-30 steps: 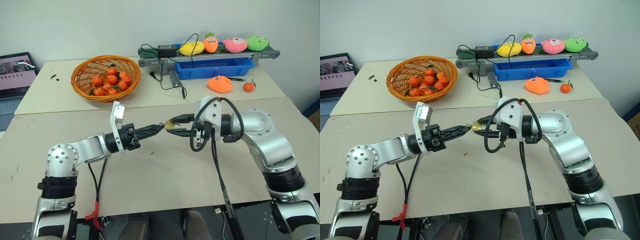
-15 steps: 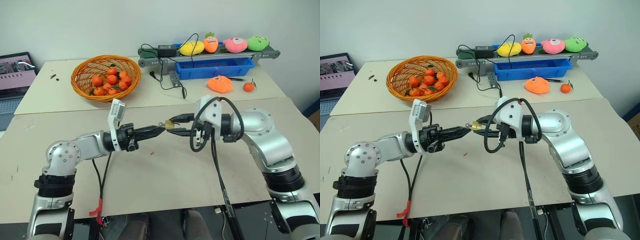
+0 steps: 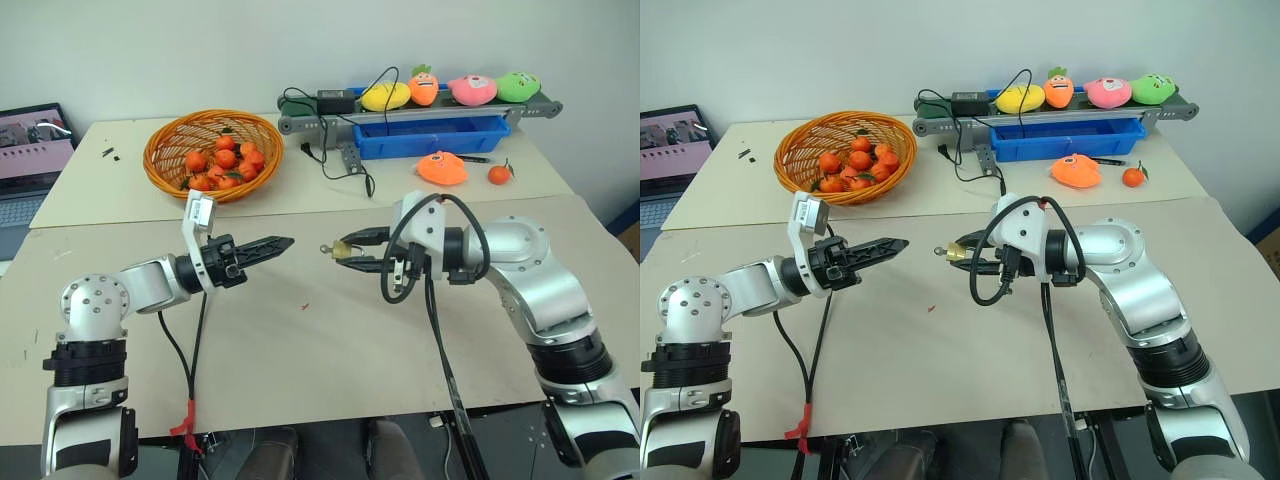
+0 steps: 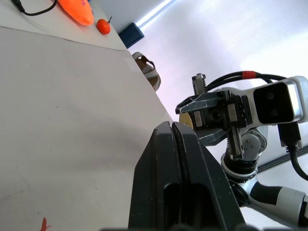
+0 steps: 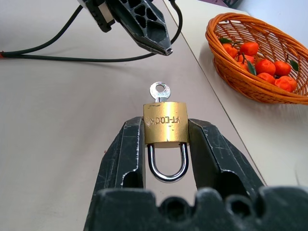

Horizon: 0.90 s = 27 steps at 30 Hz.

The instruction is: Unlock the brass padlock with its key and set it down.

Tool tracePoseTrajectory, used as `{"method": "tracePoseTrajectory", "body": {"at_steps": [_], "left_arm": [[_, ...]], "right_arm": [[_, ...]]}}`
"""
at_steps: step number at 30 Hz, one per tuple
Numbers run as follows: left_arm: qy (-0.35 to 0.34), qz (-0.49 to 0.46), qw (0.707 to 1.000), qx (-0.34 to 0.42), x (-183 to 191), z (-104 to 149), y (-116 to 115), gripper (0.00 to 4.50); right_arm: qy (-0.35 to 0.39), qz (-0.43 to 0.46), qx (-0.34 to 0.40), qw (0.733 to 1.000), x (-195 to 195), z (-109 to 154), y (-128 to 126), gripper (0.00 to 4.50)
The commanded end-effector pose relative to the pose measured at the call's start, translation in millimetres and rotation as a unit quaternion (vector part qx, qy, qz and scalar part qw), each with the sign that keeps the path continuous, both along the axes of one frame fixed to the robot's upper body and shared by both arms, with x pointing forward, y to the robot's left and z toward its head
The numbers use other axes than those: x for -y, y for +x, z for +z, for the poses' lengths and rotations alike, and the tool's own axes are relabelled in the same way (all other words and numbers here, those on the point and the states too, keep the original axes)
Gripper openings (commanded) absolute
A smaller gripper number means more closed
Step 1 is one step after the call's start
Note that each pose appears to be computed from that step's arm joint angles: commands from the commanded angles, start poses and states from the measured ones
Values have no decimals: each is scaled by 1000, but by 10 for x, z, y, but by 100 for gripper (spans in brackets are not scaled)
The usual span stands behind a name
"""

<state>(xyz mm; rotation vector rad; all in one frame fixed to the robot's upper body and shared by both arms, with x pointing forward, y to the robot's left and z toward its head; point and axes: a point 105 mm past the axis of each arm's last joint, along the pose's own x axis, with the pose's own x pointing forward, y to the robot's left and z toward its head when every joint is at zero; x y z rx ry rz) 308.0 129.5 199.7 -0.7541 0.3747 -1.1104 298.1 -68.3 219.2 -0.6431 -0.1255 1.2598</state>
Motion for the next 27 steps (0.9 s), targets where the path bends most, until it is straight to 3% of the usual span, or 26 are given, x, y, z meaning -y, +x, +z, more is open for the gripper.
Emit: {"method": "tracePoseTrajectory", "body": {"at_steps": [1, 7, 11, 14, 27], "left_arm": [[-17, -13, 1000, 0, 58, 76, -2, 4], [-12, -34, 999, -17, 173, -10, -6, 4], [-5, -37, 999, -22, 196, -53, 0, 108], [-9, -32, 999, -31, 200, -60, 33, 226], [-14, -63, 997, -38, 379, -28, 36, 226]], "right_arm": [[4, 8, 25, 1000, -7, 106, -29, 90], [6, 7, 27, 1000, -18, 123, -26, 90], [6, 6, 28, 1000, -17, 132, -31, 90], [6, 6, 28, 1000, -15, 135, -40, 90], [4, 5, 28, 1000, -24, 135, -34, 90]]}}
